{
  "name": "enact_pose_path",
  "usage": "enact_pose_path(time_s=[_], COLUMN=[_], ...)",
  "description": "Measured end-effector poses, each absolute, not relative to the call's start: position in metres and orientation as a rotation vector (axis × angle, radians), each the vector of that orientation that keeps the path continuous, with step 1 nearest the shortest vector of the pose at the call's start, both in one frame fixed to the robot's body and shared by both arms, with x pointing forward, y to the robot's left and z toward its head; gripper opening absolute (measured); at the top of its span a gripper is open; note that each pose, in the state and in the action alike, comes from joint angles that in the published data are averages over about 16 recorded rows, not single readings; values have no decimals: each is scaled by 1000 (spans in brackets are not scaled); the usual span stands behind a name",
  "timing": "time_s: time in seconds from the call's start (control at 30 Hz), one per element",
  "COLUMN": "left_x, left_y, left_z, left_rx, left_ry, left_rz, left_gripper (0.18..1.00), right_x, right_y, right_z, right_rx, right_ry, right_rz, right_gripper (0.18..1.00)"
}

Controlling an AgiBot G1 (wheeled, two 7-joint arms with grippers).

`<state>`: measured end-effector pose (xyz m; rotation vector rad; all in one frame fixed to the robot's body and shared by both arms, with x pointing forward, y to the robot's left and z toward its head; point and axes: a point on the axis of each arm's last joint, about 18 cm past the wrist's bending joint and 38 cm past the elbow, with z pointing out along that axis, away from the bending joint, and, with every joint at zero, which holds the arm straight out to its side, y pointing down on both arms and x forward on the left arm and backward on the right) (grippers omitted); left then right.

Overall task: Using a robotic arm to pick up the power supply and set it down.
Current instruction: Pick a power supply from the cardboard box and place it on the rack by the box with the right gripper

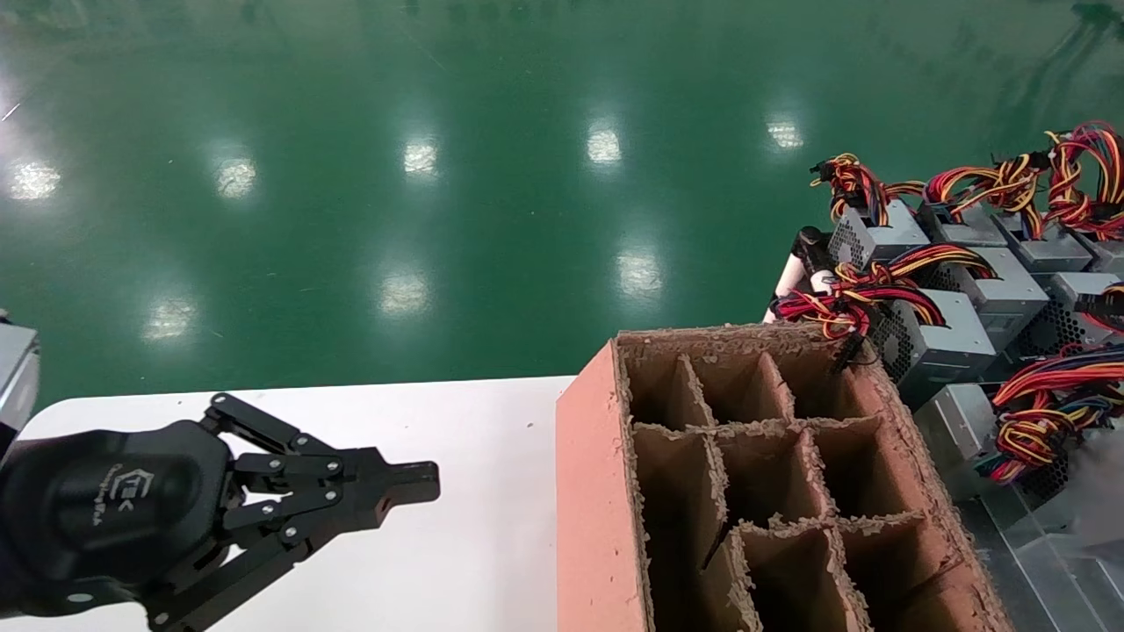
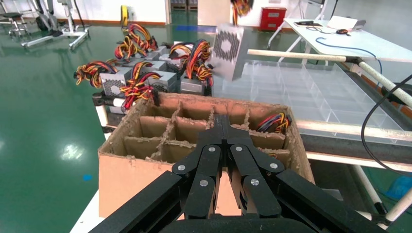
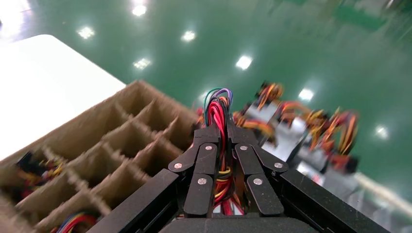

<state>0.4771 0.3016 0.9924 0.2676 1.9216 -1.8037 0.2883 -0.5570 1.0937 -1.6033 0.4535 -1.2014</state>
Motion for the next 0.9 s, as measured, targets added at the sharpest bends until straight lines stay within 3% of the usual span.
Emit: enact_pose_path(time_s=[0.47, 0.9], left_x=[477, 477], left_y=[302, 302], left_z=[992, 992], left_rx=[268, 268], left_ry=[1922, 1922], left_rz=[-1804, -1804], left_gripper=[191, 191], right_x=[297, 342], right_y=[-554, -554], right_z=[1001, 985], right_rx=[-1617, -1538], right_ry=[487, 478], right_rz=[-1060, -1101], right_gripper=[196, 195])
